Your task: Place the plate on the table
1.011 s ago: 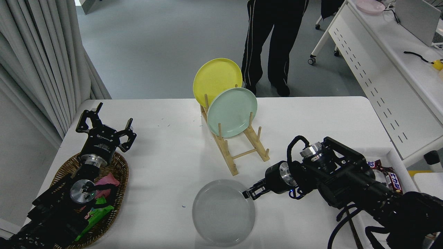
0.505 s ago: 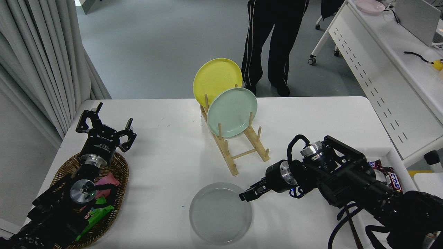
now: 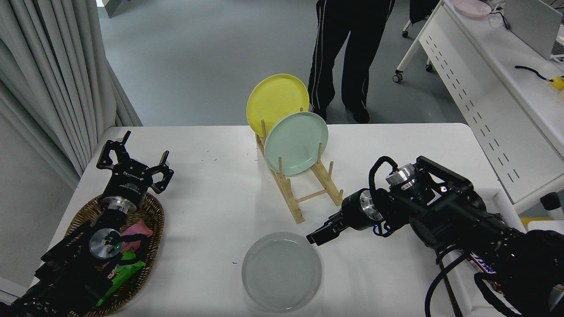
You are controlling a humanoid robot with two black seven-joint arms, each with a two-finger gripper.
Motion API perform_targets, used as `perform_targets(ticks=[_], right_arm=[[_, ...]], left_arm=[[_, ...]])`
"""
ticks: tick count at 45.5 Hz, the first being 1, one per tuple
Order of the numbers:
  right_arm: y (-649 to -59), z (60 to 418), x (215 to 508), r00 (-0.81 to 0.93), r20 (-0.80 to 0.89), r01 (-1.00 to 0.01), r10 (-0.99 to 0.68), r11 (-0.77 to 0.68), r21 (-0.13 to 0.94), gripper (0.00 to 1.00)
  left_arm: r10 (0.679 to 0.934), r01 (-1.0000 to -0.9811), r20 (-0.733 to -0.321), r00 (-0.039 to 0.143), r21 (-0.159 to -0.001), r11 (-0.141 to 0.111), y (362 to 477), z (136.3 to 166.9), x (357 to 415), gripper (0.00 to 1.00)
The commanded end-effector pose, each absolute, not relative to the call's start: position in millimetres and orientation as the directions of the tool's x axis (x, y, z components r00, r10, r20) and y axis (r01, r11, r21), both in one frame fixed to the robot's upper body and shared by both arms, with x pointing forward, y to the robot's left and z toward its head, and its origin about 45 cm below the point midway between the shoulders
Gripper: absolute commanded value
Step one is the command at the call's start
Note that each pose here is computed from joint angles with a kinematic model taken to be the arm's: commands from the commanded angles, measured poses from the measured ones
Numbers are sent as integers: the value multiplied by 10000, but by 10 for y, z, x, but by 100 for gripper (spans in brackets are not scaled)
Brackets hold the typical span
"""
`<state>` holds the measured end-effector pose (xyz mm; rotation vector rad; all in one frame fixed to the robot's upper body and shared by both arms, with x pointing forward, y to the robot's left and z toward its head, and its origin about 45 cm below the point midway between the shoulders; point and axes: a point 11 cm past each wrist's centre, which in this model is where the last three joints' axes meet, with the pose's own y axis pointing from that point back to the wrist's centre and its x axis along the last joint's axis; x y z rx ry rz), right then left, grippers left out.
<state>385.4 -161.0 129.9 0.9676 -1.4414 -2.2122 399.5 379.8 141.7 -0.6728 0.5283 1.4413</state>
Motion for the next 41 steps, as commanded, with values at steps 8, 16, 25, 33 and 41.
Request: perform_targets(ticks=[8, 16, 25, 33, 41], right_arm=[[-1557, 1478, 3676, -4936, -5467, -1457, -6764, -5554, 8187, 100], [-1476, 1664, 3692, -3270, -7015, -2110, -6332, -6746, 7074, 100], [-1514, 1922, 3843, -767, -8189, -3018, -5687, -7696, 5627, 100], [-1729, 2129, 4034, 331, -8177, -4053, -5747, -7556, 5146, 100], [-2048, 2377, 4336, 1142, -7665, -6100, -6320, -6536, 4481, 100]], left_arm=[[7152, -9950, -6950, 735, -1000, 51, 3798, 1417, 3995, 100], [7157, -9951, -6947, 721, -991, 41, 3799, 1416, 3995, 100], [7152, -9950, -6950, 735, -1000, 51, 3798, 1417, 3995, 100], [7157, -9951, -6947, 721, -991, 41, 3799, 1416, 3995, 100], [7157, -9951, -6947, 721, -991, 41, 3799, 1416, 3995, 100]])
